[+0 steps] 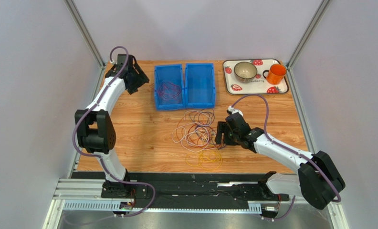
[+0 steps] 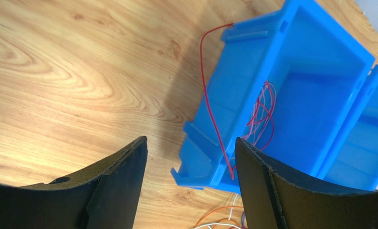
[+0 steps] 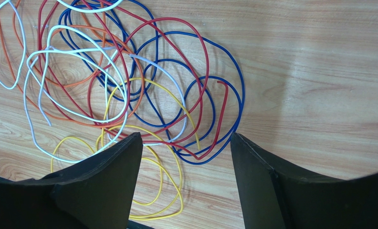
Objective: Untangle the cables
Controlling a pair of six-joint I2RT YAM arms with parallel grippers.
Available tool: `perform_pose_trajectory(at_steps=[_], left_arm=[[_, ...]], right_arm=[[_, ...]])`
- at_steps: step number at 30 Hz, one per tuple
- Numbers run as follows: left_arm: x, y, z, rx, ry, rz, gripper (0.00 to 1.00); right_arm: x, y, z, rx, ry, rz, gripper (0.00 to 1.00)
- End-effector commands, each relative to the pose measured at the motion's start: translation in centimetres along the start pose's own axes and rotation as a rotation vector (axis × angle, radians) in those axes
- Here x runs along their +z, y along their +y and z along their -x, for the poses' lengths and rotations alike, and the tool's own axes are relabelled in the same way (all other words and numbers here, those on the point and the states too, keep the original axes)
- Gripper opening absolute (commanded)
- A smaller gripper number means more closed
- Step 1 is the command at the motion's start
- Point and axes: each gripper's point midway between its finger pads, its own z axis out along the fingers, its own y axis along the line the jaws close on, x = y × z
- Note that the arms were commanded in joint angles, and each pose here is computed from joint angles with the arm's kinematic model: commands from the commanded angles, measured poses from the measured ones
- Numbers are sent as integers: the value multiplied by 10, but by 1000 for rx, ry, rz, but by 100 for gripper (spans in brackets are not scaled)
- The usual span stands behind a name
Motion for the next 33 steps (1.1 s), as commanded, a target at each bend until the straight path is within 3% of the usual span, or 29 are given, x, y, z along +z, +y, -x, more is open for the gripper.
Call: perform_pose_trajectory(at_steps=[1,15,20,33], left_arm=[[5,-30,7,-82,9,-150,75],[49,-23,-6,-225,88,-154,70],[52,-18,-3,-282,63,-176,66],[68,-12,-12,-308,90,-179,60]], right_arm=[[-3,10,10,10,-29,28,72],[1,7,8,5,-18,11,72],[2,5,7,0,-13,4,72],[8,7,8,-1,-2,2,72]])
